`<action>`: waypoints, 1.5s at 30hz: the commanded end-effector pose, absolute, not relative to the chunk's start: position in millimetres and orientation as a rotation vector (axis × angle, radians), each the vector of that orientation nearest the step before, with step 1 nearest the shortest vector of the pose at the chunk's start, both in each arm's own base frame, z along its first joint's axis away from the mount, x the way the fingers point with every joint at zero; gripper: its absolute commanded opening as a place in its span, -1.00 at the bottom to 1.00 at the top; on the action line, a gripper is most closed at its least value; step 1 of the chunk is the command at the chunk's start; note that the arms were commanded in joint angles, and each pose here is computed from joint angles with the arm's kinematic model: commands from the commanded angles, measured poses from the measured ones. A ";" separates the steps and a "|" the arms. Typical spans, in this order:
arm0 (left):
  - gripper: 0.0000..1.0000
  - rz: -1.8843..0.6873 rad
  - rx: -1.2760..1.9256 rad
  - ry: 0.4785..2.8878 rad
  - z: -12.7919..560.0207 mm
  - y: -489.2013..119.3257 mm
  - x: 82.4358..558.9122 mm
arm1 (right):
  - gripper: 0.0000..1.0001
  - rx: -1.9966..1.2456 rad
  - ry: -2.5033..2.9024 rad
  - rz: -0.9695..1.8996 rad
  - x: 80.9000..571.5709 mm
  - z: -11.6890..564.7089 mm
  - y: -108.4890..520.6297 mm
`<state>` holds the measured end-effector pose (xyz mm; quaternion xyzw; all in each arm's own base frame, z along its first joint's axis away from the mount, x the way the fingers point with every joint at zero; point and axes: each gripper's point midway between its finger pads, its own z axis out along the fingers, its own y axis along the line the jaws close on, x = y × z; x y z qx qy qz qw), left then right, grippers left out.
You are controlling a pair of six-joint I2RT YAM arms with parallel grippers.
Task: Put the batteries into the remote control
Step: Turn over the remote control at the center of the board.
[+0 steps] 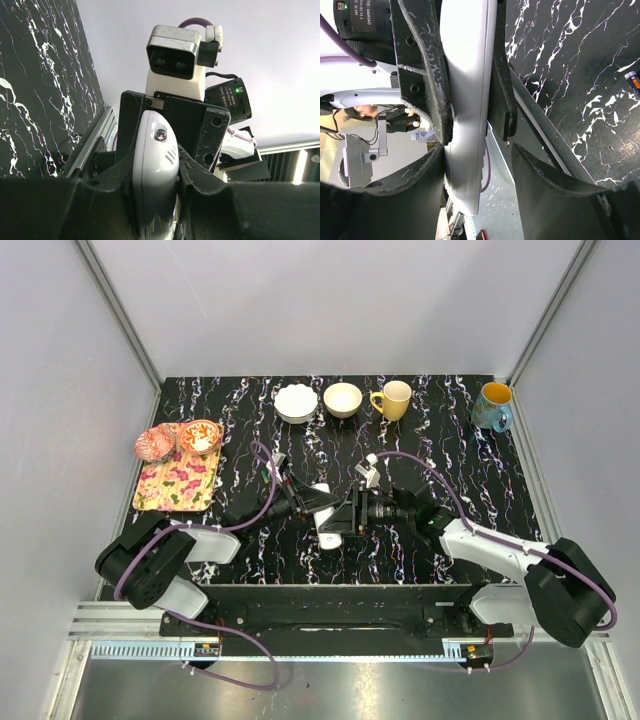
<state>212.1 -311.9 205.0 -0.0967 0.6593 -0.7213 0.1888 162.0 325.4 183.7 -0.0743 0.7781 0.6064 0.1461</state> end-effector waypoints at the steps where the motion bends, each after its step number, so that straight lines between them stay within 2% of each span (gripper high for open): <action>1: -1.00 -2.144 -0.023 1.484 282.3 -302.6 194.1 | 0.18 -0.223 2.184 1.785 166.9 192.9 328.3; 6: -1.00 -2.144 -0.015 1.479 283.5 -302.2 192.5 | 0.04 -0.215 2.193 1.781 167.0 189.5 328.0; 10: -1.00 -2.144 -0.014 1.477 283.8 -301.6 191.7 | -0.56 -0.217 2.203 1.790 165.9 187.3 328.6; 11: -1.00 -2.143 -0.014 1.479 283.2 -301.5 191.6 | -1.00 -0.209 2.222 1.789 166.3 183.1 329.4; 17: -1.00 -2.125 -0.029 1.498 276.7 -301.3 193.0 | -1.00 -0.212 2.231 1.801 165.7 184.7 330.3; 19: -0.78 -2.115 -0.042 1.512 273.5 -301.6 195.2 | -1.00 -0.226 2.232 1.772 165.7 186.5 328.2; 21: -0.40 -2.108 -0.049 1.518 272.1 -301.6 196.7 | -1.00 -0.281 2.184 1.732 167.3 200.7 325.9; 27: 0.14 -2.092 -0.100 1.507 272.4 -297.4 207.1 | -1.00 -0.329 2.209 1.588 162.8 217.4 309.7; 28: 0.63 -2.085 -0.122 1.491 274.2 -294.6 210.6 | -1.00 -0.332 2.211 1.570 163.1 218.6 308.1; 29: 0.71 -2.072 -0.153 1.485 272.6 -289.4 216.3 | -1.00 -0.326 2.219 1.545 162.8 220.4 304.4; 30: 0.85 -2.062 -0.176 1.478 272.3 -285.7 220.6 | -1.00 -0.321 2.202 1.482 170.2 223.7 301.9; 32: 0.98 -2.009 -0.245 1.459 268.9 -270.2 234.2 | -1.00 -0.263 2.296 1.312 177.1 208.8 286.6; 33: 0.98 -1.989 -0.264 1.443 270.9 -262.7 236.3 | -1.00 -0.174 2.364 1.062 195.4 195.7 264.2; 35: 0.98 -1.888 -0.352 1.474 253.8 -245.1 249.3 | -1.00 -0.110 2.401 0.788 220.5 191.2 241.1; 36: 0.98 -1.855 -0.354 1.454 259.3 -237.2 247.8 | -1.00 -0.021 2.439 0.447 236.6 172.0 199.3; 38: 0.98 -1.690 -0.414 1.580 228.4 -230.3 258.5 | -1.00 0.026 2.440 0.078 263.4 163.8 164.5; 39: 0.98 -1.642 -0.385 1.568 239.6 -224.9 254.4 | -1.00 0.048 2.383 -0.242 273.5 165.8 123.9; 40: 0.98 -1.486 -0.496 1.761 196.6 -219.0 260.5 | -1.00 0.056 2.356 -0.390 281.0 167.4 109.2; 42: 0.98 -1.290 -0.444 1.745 210.4 -200.8 264.5 | -1.00 0.057 2.319 -0.652 299.4 164.1 90.6; 43: 0.98 -1.193 -0.472 1.844 188.8 -192.3 259.6 | -1.00 0.048 2.317 -0.692 305.9 160.7 89.8; 45: 0.98 -1.080 -0.447 1.809 204.0 -175.3 258.7 | -1.00 0.011 2.318 -0.810 322.0 145.2 86.0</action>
